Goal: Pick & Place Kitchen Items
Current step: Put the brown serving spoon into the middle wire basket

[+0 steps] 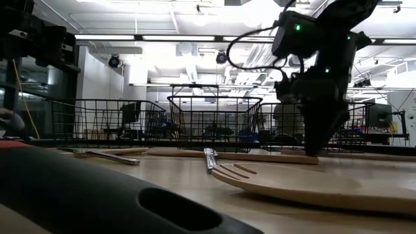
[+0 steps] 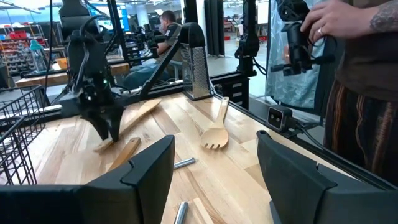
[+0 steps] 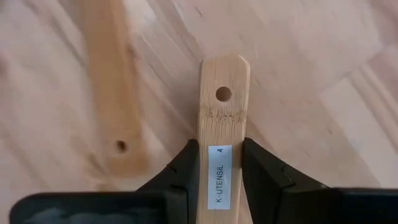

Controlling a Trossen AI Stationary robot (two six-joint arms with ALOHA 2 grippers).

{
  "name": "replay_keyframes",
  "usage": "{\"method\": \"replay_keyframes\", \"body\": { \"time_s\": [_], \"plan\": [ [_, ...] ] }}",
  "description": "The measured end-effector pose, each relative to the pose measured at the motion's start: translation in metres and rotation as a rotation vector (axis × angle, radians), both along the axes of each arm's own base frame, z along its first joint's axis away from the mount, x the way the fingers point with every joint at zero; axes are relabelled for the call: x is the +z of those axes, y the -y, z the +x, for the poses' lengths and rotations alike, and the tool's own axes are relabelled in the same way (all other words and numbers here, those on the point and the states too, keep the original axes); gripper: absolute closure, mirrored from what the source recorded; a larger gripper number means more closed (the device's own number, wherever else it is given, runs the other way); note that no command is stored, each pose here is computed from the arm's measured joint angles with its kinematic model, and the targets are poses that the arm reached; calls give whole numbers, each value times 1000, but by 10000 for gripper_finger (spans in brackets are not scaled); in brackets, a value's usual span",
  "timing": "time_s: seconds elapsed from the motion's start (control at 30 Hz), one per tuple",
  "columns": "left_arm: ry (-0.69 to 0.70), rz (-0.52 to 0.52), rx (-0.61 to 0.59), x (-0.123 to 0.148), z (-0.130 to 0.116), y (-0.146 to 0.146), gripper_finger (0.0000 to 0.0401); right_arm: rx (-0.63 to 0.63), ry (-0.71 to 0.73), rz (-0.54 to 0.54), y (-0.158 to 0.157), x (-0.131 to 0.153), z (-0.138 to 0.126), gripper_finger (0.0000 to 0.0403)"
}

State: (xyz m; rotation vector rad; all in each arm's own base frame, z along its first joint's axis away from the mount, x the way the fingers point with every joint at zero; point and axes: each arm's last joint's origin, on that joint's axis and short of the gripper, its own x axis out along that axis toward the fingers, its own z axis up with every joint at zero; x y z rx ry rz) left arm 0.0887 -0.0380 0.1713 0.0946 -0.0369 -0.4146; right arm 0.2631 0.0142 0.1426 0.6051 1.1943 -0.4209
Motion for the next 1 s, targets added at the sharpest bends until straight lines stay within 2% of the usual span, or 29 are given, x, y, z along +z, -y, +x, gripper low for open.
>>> {"method": "replay_keyframes", "body": {
  "time_s": [0.4,0.7,1.0],
  "plan": [
    [0,0,0,0,0,0,174,-16,176,-6,4,40,-8,321],
    [0,0,0,0,0,0,174,-63,379,-109,13,89,-16,321],
    [0,0,0,0,0,0,174,-43,532,-228,26,137,-13,321]
  ]
}}
